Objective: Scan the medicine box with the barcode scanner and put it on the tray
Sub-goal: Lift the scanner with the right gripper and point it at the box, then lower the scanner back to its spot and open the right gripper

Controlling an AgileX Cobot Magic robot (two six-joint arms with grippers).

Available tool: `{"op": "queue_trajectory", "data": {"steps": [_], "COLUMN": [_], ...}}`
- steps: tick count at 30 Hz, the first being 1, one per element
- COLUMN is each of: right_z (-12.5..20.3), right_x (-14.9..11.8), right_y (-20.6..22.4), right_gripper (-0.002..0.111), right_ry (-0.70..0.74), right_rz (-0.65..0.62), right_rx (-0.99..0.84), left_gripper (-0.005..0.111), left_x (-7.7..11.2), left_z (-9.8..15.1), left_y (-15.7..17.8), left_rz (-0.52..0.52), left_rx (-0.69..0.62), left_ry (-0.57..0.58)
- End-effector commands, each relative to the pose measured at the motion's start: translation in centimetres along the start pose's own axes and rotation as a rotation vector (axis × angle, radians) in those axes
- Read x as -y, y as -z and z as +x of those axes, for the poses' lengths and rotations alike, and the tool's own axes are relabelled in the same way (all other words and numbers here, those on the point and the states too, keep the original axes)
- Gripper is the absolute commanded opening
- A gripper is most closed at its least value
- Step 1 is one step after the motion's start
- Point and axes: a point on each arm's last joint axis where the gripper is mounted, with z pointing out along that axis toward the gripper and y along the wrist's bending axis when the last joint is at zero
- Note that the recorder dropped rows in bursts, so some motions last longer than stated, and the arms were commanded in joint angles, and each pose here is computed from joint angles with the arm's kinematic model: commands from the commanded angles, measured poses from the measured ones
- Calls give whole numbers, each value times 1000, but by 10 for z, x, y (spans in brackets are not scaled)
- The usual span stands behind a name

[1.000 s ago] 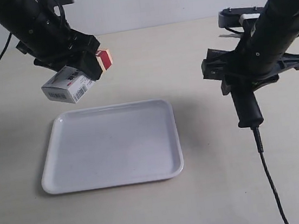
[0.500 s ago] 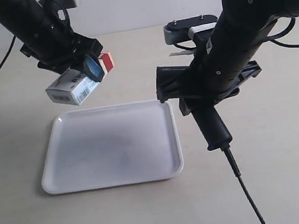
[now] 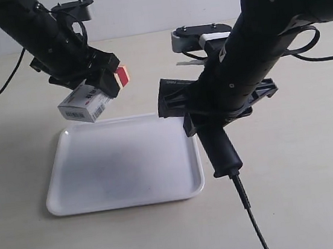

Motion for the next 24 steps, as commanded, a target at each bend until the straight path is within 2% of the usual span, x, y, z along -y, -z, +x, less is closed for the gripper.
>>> {"op": "queue_trajectory", "data": {"steps": [1, 6, 10, 24], "right_z": [0, -1, -4, -27], "right_x": [-3, -1, 8, 92], "right_y": [5, 5, 6, 23], "right_gripper": [0, 0, 0, 0], "right_ry": [22, 44, 39, -193], "right_rz": [-13, 6, 106, 196], "right_rx": [11, 23, 49, 118], "left_gripper": [0, 0, 0, 0], "left_x": [3, 3, 1, -1], "left_z": [-2, -1, 3, 28], "left_y": [1, 1, 1, 23], "left_rz": [7, 6, -10, -125], "left_rx": [22, 13, -27, 0], "left_ry": [7, 5, -6, -10]}}
